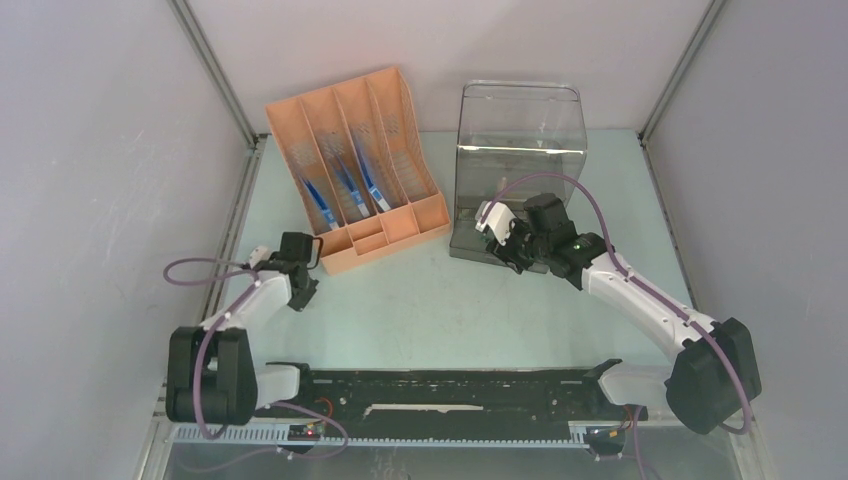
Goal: Organize the desk
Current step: Pick up the stationery from the center of the board.
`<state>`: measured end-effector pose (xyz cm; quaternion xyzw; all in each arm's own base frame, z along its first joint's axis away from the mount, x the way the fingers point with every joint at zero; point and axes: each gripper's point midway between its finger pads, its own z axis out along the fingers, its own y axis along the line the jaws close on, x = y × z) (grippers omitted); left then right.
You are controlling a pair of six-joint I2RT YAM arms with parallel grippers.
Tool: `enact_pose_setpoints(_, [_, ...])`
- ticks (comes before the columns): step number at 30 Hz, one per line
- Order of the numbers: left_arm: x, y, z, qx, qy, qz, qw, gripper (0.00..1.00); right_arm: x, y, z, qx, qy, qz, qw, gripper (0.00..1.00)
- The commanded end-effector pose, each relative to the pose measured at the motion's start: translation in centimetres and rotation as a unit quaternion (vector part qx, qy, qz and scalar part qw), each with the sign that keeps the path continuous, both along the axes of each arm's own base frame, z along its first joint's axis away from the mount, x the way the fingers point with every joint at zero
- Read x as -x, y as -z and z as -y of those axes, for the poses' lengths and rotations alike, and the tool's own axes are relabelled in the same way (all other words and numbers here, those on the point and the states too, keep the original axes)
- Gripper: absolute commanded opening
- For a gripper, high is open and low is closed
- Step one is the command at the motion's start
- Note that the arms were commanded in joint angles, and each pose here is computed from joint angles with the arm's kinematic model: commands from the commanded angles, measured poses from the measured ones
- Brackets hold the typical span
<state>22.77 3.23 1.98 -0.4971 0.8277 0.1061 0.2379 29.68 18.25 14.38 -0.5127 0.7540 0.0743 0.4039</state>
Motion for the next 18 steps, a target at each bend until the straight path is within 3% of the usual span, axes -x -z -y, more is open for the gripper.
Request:
enact_pose_setpoints(1, [-1.2, -1.8, 0.9, 0.023, 0.030, 0.067, 0.997, 0.00, -0.3, -2.0, -0.4, -0.012, -0.007, 0.025, 1.000, 0.55])
enact_pose_setpoints(12, [-2.3, -7.2, 2.8, 0.034, 0.128, 0.225, 0.965, 0.00, -0.2, -1.6, -0.5, -0.012, -0.011, 0.015, 1.000, 0.55])
enact_pose_setpoints(15, [-2.9, -8.7, 4.8, 0.050, 0.201, 0.280, 0.938, 0.00, -0.1, -1.4, -0.5, -0.012, -0.014, 0.011, 1.000, 0.55])
enact_pose_setpoints(18, [-3.4, -10.6, 8.1, 0.082, 0.296, 0.347, 0.886, 0.00, 0.1, -1.3, -0.6, -0.012, -0.018, 0.008, 1.000, 0.55])
